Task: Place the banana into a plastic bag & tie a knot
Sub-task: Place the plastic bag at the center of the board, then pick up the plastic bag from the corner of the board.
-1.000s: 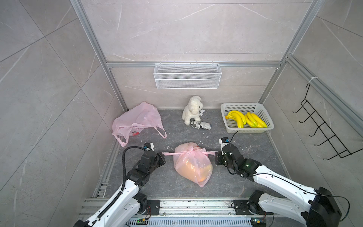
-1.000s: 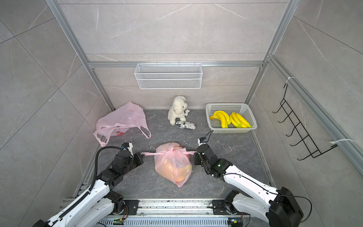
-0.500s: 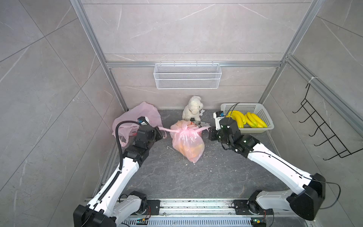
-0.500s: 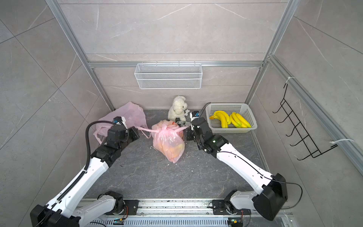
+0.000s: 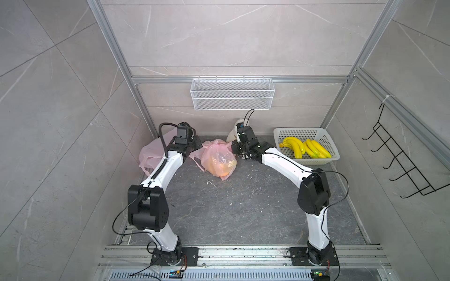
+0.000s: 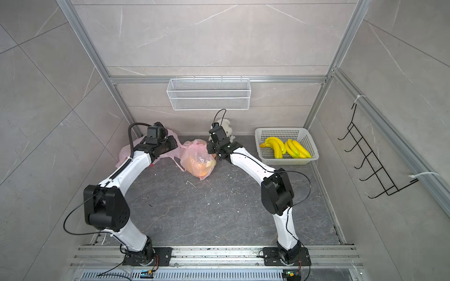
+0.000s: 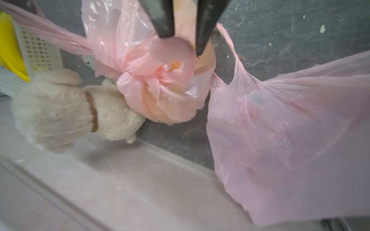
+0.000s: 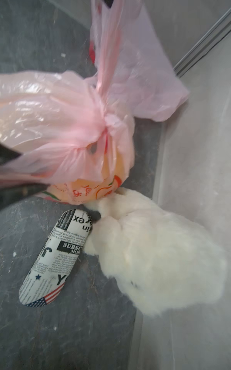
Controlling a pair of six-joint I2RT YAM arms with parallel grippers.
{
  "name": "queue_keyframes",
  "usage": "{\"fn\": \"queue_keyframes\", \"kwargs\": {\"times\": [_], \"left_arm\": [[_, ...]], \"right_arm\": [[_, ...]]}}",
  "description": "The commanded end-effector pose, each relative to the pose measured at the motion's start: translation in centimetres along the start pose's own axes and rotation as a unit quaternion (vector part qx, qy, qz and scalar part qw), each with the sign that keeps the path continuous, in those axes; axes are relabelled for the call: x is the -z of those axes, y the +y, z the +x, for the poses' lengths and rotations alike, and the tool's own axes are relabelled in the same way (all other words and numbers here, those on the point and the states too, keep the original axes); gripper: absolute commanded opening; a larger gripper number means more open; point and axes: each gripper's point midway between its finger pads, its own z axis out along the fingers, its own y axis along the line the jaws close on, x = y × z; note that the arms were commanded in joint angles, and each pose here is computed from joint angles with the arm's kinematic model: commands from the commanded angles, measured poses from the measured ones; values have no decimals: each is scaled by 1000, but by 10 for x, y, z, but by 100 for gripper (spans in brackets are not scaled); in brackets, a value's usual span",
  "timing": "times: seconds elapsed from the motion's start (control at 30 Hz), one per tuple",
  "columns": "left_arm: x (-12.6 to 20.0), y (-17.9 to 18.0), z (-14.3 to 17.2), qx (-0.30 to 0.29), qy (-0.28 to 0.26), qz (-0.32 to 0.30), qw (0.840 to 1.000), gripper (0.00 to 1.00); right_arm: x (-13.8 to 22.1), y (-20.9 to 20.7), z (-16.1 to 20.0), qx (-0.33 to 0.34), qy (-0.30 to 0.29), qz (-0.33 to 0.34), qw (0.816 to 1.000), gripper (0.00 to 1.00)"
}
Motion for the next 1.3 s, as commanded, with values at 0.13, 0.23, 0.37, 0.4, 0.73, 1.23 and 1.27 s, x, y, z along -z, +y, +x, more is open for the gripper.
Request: {"fn": "queue_keyframes", "kwargs": {"times": [0.13,0.23,0.37,0.4,0.73,1.23,1.27], "left_arm": [[68,48,9,8,-5,-112,994,78],[93,68,17,18,-15,-155,988,83],[113,87,4,-35,-28,-223,974,87],[113,89,-2,-59,-25,-240,969,87],[56,118,-22,-304,100,-304,898,87],[-12,174,0,-380,257,-282,843,91],[-17,176,3,-381,263,-279,841,92]], "right_arm": [[41,-4,-21,5,-32,-8,999,100],[67,-5,-19,4,-48,-20,999,100],[93,-10,4,4,-44,-36,998,100],[100,-10,9,3,-46,-42,998,100],[139,-25,56,-7,-39,-55,998,100],[147,-27,96,-5,-11,-80,997,100],[147,-27,97,-5,-11,-80,997,100]]}}
